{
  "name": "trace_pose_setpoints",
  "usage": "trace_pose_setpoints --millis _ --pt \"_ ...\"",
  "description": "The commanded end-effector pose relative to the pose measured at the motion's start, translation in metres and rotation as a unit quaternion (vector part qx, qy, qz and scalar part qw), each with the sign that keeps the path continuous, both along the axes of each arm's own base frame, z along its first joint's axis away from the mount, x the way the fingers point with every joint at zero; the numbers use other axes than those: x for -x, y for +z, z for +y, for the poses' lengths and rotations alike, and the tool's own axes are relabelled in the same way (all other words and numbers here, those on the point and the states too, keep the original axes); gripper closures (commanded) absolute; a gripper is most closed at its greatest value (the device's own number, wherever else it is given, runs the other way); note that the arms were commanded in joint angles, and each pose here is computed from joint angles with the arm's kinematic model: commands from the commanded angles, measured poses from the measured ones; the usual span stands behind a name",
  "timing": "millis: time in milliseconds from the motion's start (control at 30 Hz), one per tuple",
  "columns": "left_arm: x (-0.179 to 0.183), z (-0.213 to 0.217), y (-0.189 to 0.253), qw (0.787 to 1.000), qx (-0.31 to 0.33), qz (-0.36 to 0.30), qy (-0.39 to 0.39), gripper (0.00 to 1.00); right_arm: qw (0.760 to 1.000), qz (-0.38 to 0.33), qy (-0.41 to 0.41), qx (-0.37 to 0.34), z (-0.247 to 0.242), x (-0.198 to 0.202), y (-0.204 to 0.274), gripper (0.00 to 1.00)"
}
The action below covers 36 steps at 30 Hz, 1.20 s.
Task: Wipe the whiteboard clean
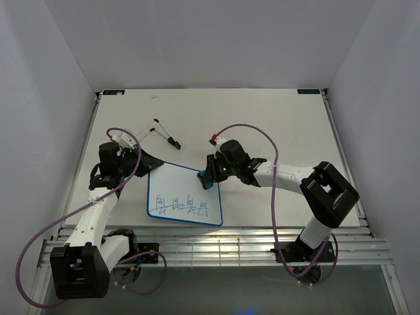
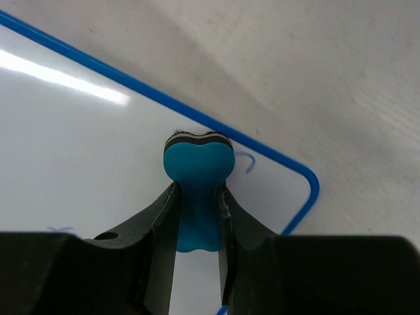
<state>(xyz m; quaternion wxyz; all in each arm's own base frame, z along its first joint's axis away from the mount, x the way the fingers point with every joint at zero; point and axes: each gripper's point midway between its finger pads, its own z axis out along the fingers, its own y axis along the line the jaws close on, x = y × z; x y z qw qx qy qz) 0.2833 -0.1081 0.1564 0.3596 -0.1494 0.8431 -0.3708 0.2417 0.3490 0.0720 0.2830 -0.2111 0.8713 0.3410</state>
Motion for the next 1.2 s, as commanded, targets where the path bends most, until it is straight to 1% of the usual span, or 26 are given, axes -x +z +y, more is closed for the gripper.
trace_pose_setpoints --millis 0,67,167,333,500,633,733,800,900,967,1000,1067,1100,1133,1167 --pt "-0.001 0.013 -0.013 0.998 -0.055 0.0 0.012 1.0 0.998 -0.01 0.042 -0.034 0.034 -0.005 0.026 0.92" --pt "-0.001 0.013 -0.013 0.998 -0.055 0.0 0.013 1.0 0.999 -0.008 0.042 -0.03 0.037 -0.008 0.021 0.92" --pt "-0.001 0.014 -0.014 0.998 -0.057 0.001 0.016 1.0 1.0 -0.001 0.028 -0.009 0.027 -0.015 0.002 0.92" --pt "-0.002 0.016 -0.014 0.998 -0.06 0.001 0.021 1.0 0.999 0.026 -0.002 0.042 -0.012 -0.012 -0.043 0.92" --pt "-0.002 0.015 -0.013 0.998 -0.059 0.001 0.021 1.0 0.995 0.059 -0.036 0.073 -0.051 -0.015 -0.067 0.92" --pt "-0.002 0.015 -0.014 0.998 -0.059 0.002 0.021 1.0 0.995 0.057 -0.024 0.076 -0.049 -0.016 -0.058 0.92" --pt "-0.003 0.016 -0.015 0.998 -0.06 0.003 0.023 1.0 0.997 0.05 -0.012 0.06 -0.041 -0.016 -0.041 0.92" --pt "-0.002 0.016 -0.015 0.998 -0.059 0.004 0.023 1.0 0.998 0.032 0.009 0.044 -0.028 -0.013 -0.022 0.92" --pt "-0.002 0.016 -0.016 0.998 -0.06 0.006 0.024 1.0 0.998 0.006 0.064 0.002 -0.002 0.007 0.01 0.92" --pt "-0.003 0.016 -0.016 0.998 -0.059 0.007 0.024 1.0 0.997 -0.001 0.079 -0.003 0.008 0.016 0.021 0.92" --pt "-0.003 0.016 -0.015 0.998 -0.058 0.006 0.022 1.0 0.997 -0.01 0.08 -0.006 0.013 0.012 0.029 0.92" --pt "-0.003 0.015 -0.016 0.998 -0.057 0.008 0.021 1.0 0.997 -0.005 0.078 0.008 0.013 0.009 0.027 0.92" --pt "-0.003 0.015 -0.016 0.998 -0.057 0.006 0.021 1.0 0.997 -0.01 0.071 0.034 0.01 0.001 0.016 0.92" --pt "-0.003 0.015 -0.015 0.998 -0.057 0.006 0.021 1.0 0.997 -0.018 0.065 0.038 0.015 -0.011 0.023 0.92" --pt "-0.003 0.015 -0.016 0.998 -0.057 0.006 0.02 1.0 0.997 -0.014 0.065 0.048 0.015 -0.014 0.02 0.92"
